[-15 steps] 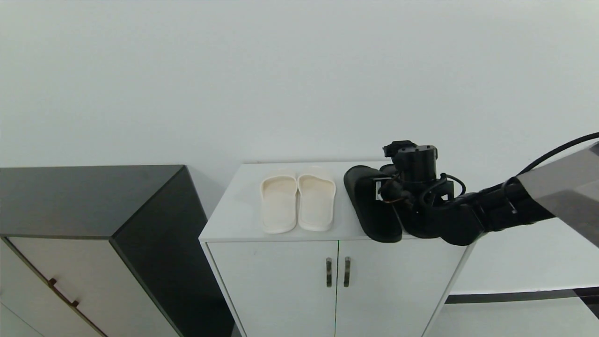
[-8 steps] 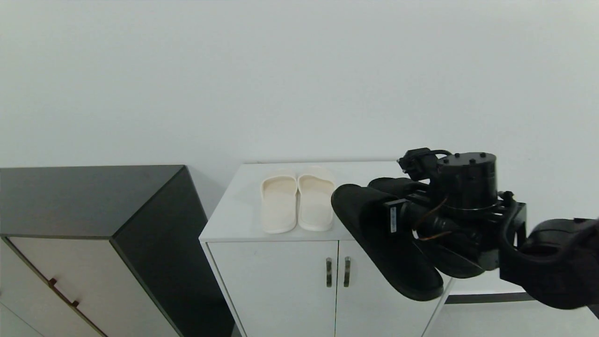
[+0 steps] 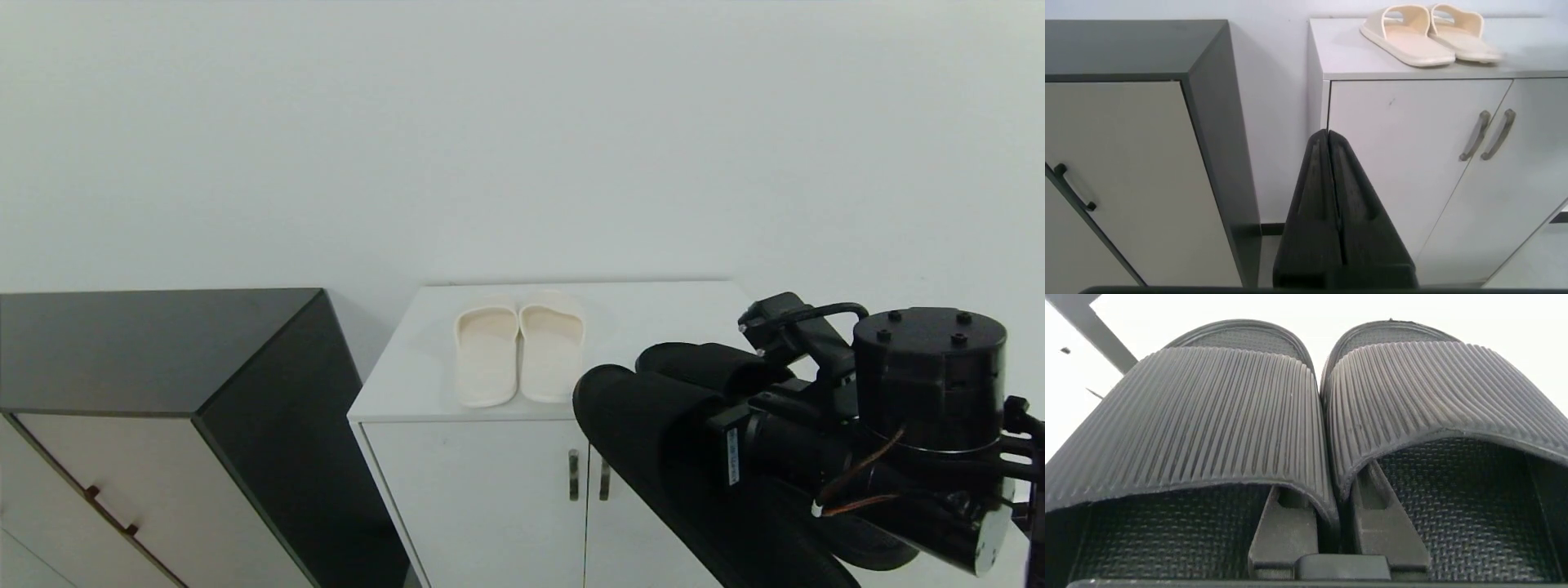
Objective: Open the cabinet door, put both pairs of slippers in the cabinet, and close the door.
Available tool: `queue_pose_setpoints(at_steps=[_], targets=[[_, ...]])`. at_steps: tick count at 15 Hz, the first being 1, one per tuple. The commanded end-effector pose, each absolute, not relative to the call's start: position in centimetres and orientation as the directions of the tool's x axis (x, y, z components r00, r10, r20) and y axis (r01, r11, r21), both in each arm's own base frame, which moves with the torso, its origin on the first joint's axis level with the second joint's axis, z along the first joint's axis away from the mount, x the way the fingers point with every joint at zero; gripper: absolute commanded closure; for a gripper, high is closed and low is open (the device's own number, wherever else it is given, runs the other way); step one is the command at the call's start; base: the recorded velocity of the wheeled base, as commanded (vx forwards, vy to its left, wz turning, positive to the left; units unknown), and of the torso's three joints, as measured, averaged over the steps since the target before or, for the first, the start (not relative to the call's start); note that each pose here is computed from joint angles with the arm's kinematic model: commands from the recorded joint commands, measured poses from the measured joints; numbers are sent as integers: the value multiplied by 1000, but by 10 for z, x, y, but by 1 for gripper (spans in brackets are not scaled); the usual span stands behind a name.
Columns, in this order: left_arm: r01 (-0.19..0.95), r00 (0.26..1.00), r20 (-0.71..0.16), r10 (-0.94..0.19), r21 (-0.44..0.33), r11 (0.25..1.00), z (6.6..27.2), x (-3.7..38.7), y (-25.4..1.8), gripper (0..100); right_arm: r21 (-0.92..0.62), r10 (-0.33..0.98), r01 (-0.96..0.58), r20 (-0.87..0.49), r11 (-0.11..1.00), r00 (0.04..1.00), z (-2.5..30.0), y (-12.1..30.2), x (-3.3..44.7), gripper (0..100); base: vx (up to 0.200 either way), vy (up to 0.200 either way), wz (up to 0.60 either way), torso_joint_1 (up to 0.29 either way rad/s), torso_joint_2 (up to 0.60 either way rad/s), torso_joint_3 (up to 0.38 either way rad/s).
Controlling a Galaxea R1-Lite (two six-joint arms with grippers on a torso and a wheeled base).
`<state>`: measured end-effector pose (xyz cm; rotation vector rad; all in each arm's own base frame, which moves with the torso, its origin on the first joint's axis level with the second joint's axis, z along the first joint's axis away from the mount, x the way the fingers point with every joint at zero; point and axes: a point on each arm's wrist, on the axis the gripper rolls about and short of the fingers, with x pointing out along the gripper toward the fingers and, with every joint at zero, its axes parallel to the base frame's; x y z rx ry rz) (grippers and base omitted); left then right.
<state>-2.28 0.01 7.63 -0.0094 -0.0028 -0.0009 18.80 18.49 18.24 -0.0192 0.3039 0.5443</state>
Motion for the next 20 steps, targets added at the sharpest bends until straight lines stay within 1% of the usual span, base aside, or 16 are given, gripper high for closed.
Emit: queue_pose_setpoints(at_steps=[1,3,10,11,15,20], targets=[[2,1000,3,-2,-9,1000,76,-23,0,100,63,519,-525,-286,849,805,183,185,184,100,-200,0,0,17,7,2],[0,1000,2,0,-9,1000,76,-23,0,100,61,524,-531,-291,845,800,182,187,181,100,-200,0,0,2,0,-2],[0,1000,2,0,-11,1000,76,-23,0,100,65,570,-580,-301,812,764,178,181,169,100,0,0,0,0,0,0],[0,1000,2,0,-9,1000,76,-23,0,100,68,581,-592,-312,803,752,175,180,167,100,0,-200,0,-2,-7,2],[0,1000,2,0,-11,1000,76,-23,0,100,66,582,-594,-312,801,751,175,180,167,100,0,-200,0,3,2,2],[0,1000,2,0,-11,1000,76,-23,0,100,67,584,-596,-315,800,748,173,180,166,100,0,0,0,0,0,0]])
